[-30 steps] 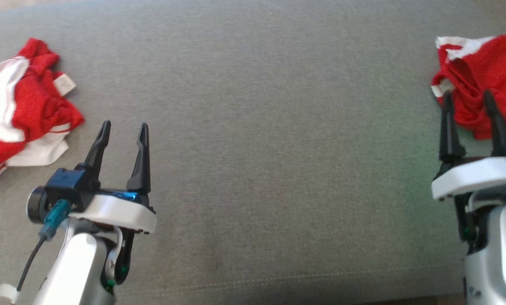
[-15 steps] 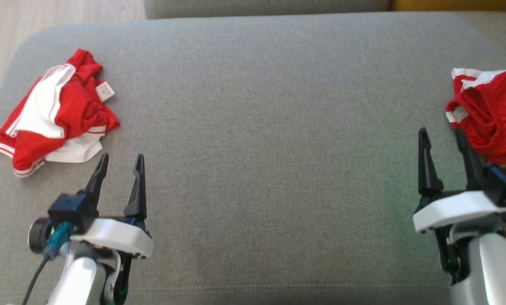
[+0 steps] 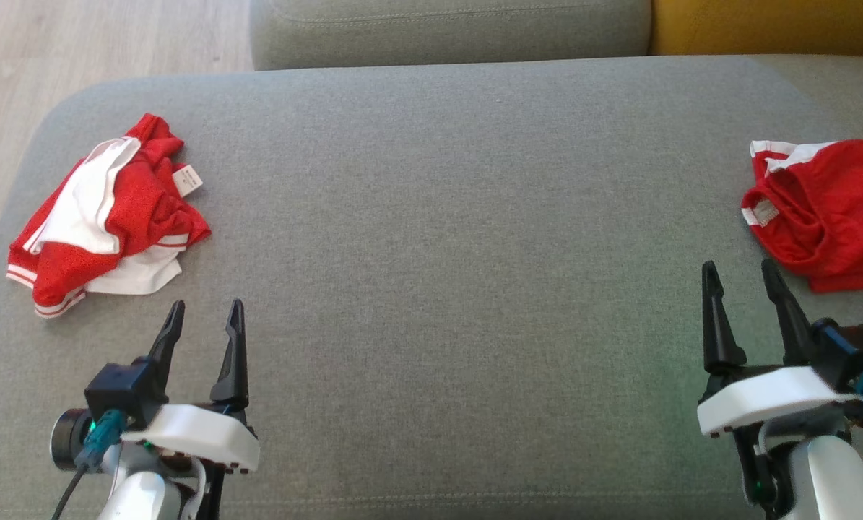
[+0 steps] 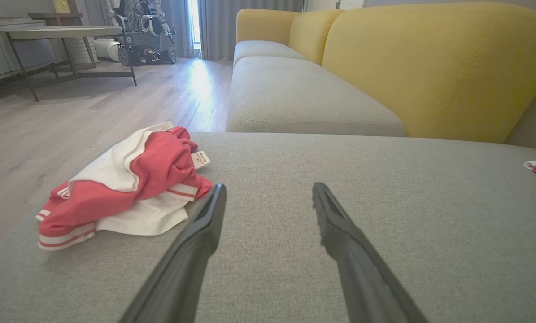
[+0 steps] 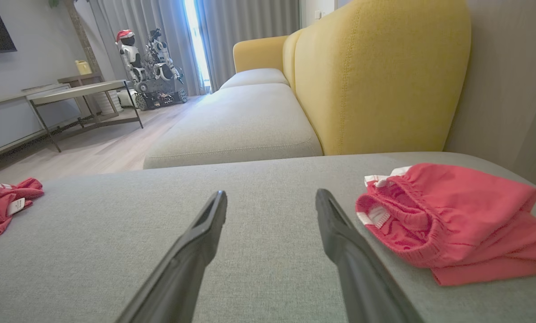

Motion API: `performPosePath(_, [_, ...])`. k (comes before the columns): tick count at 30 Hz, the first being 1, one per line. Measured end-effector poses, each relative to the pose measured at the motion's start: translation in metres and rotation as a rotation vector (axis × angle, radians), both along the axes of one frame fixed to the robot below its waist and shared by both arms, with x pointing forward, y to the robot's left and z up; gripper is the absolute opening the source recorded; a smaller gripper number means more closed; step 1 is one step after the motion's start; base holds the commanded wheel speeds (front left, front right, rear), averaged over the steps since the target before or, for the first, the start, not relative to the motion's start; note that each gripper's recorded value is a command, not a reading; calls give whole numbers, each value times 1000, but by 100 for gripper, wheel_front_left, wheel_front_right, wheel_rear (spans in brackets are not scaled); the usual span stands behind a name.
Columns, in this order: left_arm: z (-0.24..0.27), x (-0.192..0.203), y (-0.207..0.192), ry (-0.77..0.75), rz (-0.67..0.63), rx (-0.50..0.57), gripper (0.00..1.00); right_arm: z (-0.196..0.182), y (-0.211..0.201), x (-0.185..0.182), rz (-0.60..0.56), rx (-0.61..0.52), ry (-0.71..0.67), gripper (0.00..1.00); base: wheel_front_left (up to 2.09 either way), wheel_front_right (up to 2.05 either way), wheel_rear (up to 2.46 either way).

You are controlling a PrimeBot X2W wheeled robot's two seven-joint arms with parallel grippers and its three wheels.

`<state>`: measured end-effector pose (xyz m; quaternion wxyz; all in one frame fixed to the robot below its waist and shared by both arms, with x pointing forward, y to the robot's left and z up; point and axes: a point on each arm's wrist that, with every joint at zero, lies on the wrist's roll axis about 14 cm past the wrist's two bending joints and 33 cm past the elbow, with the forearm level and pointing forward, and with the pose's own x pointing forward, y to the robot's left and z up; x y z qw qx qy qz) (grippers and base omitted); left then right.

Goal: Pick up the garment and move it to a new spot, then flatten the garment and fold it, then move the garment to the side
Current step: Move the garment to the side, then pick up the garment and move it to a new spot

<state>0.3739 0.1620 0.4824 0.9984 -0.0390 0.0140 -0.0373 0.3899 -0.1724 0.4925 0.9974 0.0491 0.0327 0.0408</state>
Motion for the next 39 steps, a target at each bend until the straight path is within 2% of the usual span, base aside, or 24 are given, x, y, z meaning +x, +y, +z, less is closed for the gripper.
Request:
performPosePath(19, [-1,-1,-7,8,-24,4,100,-2,-3,-6,-9,-1,5,100,0,0,0])
performPosePath(28, [-1,-4,2,10,8,-2,100,0,1,-2,2,-3,0,100,0,0,0])
performPosePath(39, [4,-28,53,2,169,3,100,5,61,15,179,-13,-9,100,0,0,0])
